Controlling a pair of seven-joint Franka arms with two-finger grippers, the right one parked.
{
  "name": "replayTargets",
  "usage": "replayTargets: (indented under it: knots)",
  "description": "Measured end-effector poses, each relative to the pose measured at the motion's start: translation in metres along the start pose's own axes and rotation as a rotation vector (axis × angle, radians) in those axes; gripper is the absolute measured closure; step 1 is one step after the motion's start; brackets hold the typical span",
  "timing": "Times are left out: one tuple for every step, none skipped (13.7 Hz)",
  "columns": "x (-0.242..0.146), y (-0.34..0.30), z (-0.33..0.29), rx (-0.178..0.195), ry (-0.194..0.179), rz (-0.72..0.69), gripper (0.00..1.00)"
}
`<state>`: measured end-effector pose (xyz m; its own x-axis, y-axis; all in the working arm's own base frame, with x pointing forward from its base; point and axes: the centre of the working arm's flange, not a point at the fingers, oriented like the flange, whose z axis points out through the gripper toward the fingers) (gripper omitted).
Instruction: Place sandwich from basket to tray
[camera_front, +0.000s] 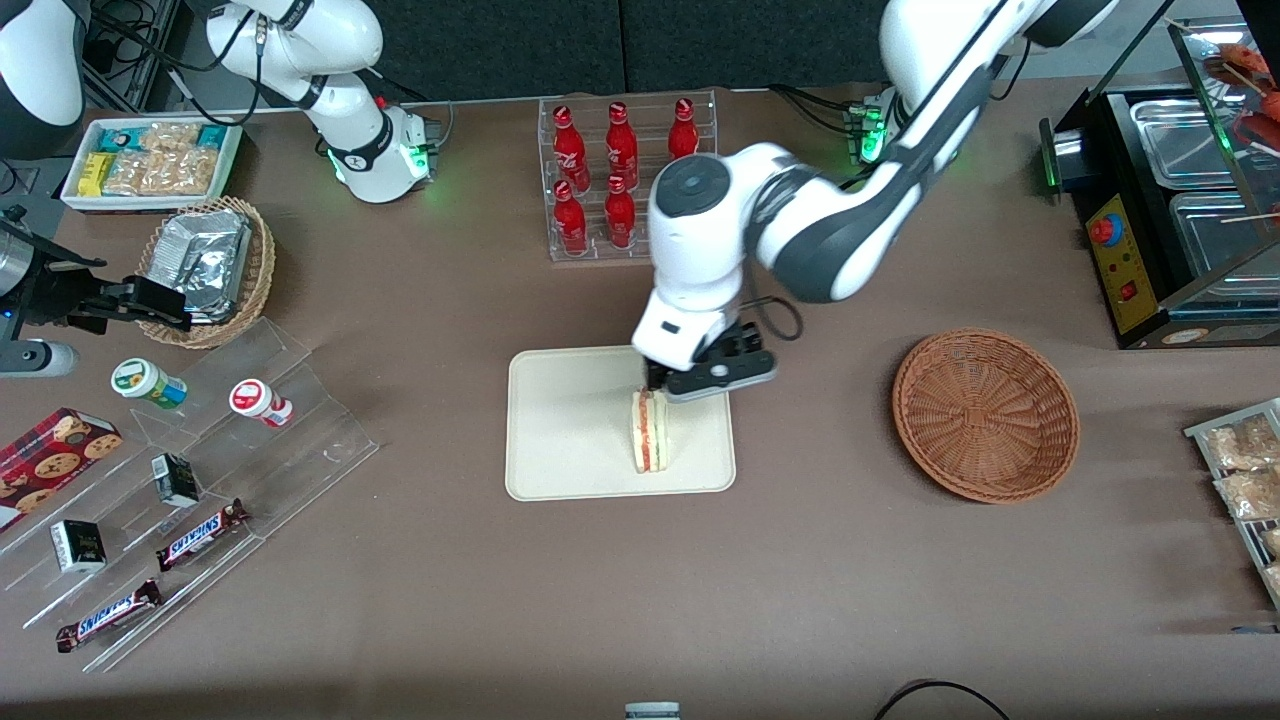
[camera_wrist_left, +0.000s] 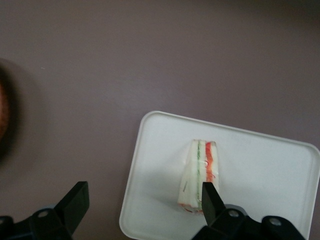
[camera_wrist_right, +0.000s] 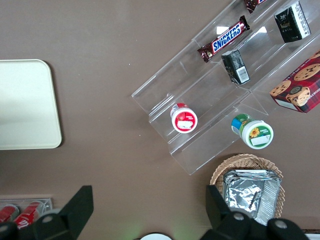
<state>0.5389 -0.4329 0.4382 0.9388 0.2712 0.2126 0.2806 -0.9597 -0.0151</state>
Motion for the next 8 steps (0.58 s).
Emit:
replayTargets:
  knots:
    - [0.008, -0.010, -0.011, 0.011, 0.004, -0.023, 0.00]
    - [0.014, -0.019, -0.020, 0.020, 0.006, -0.040, 0.00]
    - [0.020, -0.026, -0.027, 0.022, 0.003, -0.059, 0.00]
    - [0.026, -0.033, -0.035, 0.018, -0.004, -0.073, 0.00]
    - [0.033, -0.043, -0.043, 0.017, -0.018, -0.070, 0.00]
    - [0.039, -0.054, -0.053, 0.019, -0.042, -0.048, 0.00]
    - [0.045, -0.067, -0.065, 0.025, -0.065, -0.021, 0.00]
    - [0.053, -0.083, -0.078, 0.038, -0.085, 0.001, 0.00]
